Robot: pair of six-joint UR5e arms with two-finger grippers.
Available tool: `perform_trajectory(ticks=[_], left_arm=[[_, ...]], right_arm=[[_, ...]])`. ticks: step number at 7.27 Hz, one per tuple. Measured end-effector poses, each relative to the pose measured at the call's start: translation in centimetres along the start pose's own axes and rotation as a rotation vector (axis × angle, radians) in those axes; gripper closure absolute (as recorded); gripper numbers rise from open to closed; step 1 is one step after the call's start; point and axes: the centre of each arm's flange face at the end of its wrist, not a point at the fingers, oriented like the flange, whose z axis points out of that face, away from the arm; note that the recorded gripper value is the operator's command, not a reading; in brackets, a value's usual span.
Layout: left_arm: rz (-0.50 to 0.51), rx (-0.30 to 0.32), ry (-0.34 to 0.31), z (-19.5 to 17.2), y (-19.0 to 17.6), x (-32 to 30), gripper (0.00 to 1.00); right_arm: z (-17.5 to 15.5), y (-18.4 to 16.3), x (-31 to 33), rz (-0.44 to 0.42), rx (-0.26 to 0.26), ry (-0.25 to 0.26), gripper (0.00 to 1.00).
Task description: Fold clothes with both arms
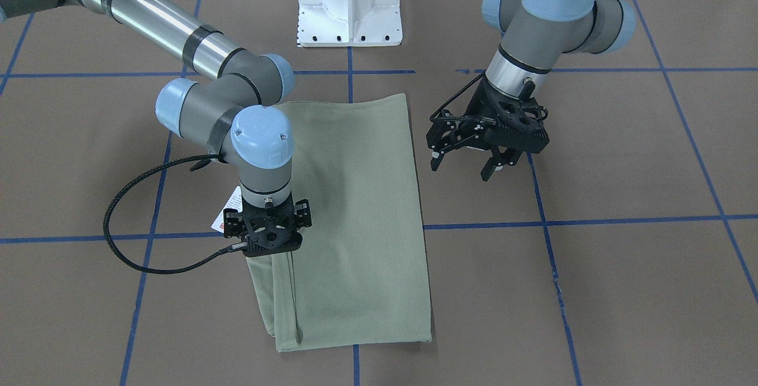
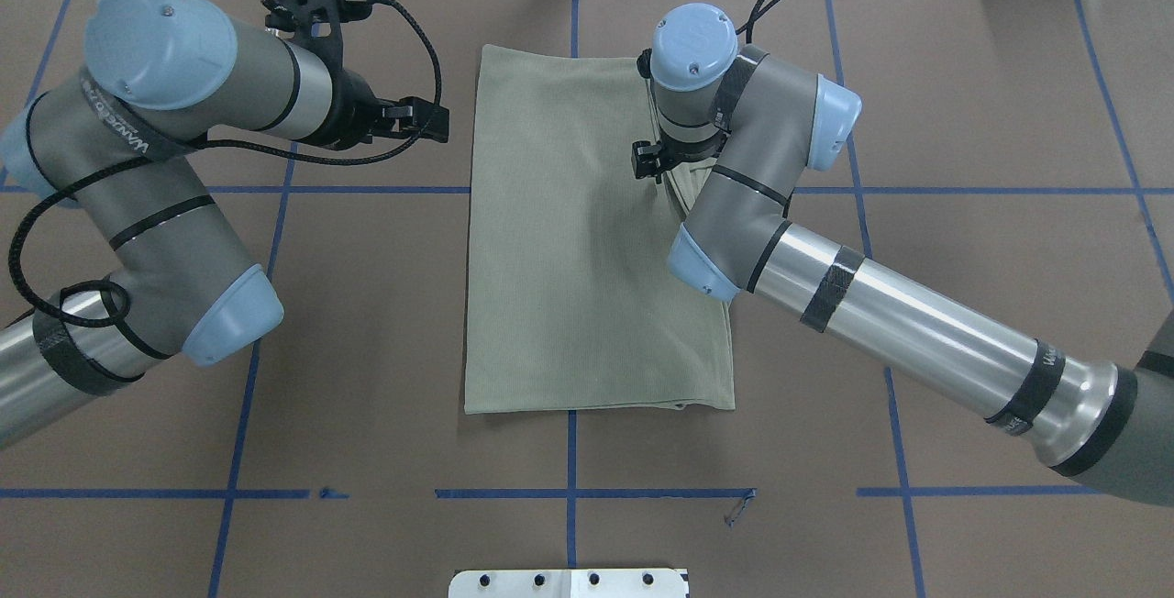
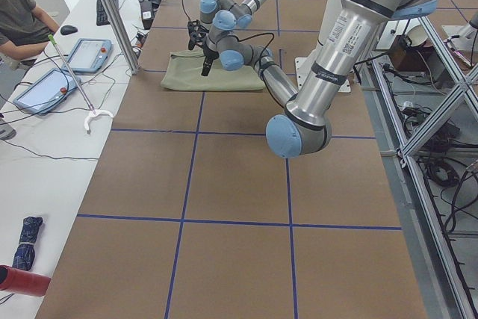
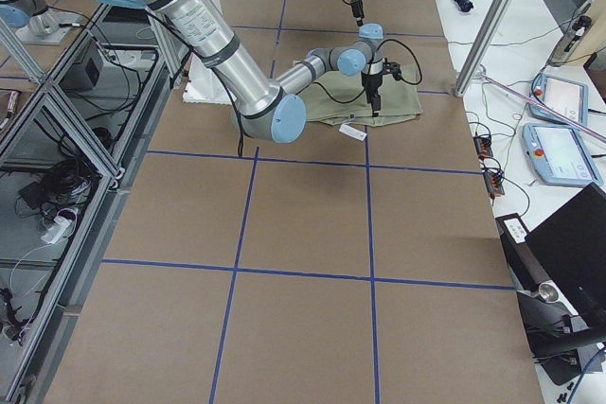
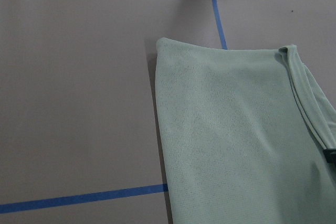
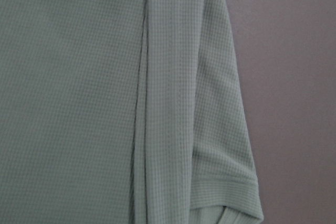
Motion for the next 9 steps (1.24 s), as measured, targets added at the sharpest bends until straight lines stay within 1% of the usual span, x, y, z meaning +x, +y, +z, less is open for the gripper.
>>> perform_trajectory(ticks=[2,4,6,9], left_arm=[[-0.001,0.003,0.004,-0.1,0.0,0.1,0.0],[-0.004,0.004,0.007,-0.2,0.0,0.1,0.0],[-0.005,0.007,0.012,-0.5,0.0,0.2,0.0],[-0.006,0.008,0.017,-0.7,0.0,0.4,0.0]], right_arm=[[0.4,0.4,-0.2,-0.011,-0.041,-0.024,0.0],[0.7,0.7,-0.1,-0.012,-0.07,-0.035,0.0],[0.8,0.7,0.2,-0.011,-0.078,-0.028,0.0],[0.6,0.0,1.3,-0.01,-0.074,-0.02,0.0]])
